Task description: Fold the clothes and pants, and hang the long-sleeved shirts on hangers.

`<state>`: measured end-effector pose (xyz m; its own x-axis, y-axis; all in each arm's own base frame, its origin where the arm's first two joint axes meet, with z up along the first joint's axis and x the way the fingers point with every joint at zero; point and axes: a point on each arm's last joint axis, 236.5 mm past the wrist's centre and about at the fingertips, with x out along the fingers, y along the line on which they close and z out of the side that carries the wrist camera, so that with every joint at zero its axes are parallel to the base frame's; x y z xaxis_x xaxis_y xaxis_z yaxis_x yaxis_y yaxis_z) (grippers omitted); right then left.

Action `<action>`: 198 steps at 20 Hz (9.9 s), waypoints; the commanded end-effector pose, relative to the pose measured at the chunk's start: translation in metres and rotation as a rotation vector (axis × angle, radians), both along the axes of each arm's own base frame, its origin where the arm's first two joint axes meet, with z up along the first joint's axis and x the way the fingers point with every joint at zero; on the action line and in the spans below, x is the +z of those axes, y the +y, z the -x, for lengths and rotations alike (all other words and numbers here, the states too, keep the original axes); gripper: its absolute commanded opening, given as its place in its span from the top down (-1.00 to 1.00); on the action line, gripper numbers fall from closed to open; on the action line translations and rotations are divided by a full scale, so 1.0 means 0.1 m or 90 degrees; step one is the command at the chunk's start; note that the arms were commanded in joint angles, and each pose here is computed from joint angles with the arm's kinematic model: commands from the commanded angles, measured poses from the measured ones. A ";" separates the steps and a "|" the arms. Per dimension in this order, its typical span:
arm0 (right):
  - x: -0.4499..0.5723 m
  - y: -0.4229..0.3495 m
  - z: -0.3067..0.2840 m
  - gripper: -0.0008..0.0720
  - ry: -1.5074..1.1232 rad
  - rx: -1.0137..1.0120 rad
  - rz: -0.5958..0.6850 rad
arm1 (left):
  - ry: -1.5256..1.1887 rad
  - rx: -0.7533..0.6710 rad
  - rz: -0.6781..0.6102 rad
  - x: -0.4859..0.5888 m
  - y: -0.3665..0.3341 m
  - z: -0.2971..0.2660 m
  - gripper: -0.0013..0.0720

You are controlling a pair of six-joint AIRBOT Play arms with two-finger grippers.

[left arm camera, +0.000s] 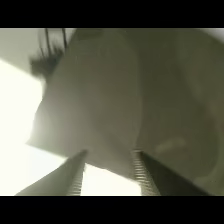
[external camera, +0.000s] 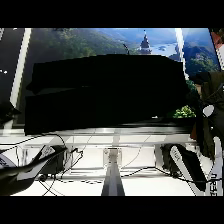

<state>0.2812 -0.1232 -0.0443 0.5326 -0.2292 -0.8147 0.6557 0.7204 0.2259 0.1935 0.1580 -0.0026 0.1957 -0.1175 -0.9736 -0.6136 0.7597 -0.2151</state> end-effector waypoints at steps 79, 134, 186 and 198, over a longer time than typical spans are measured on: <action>1.50 0.09 0.19 0.94 -0.136 0.056 0.116 | -0.147 0.134 -0.018 -0.31 0.36 -0.30 0.94; 0.82 0.13 -1.60 -0.93 -0.105 0.181 0.101 | -0.302 0.232 0.130 -0.44 -0.35 -2.21 -0.64; 1.12 5.97 -1.91 0.93 -0.167 0.744 -0.199 | -0.793 -0.147 -0.106 2.79 -1.36 -2.39 0.94; 2.31 3.51 -2.49 0.93 -0.174 0.665 -0.046 | -0.506 -0.549 0.185 0.54 -4.77 -2.15 0.66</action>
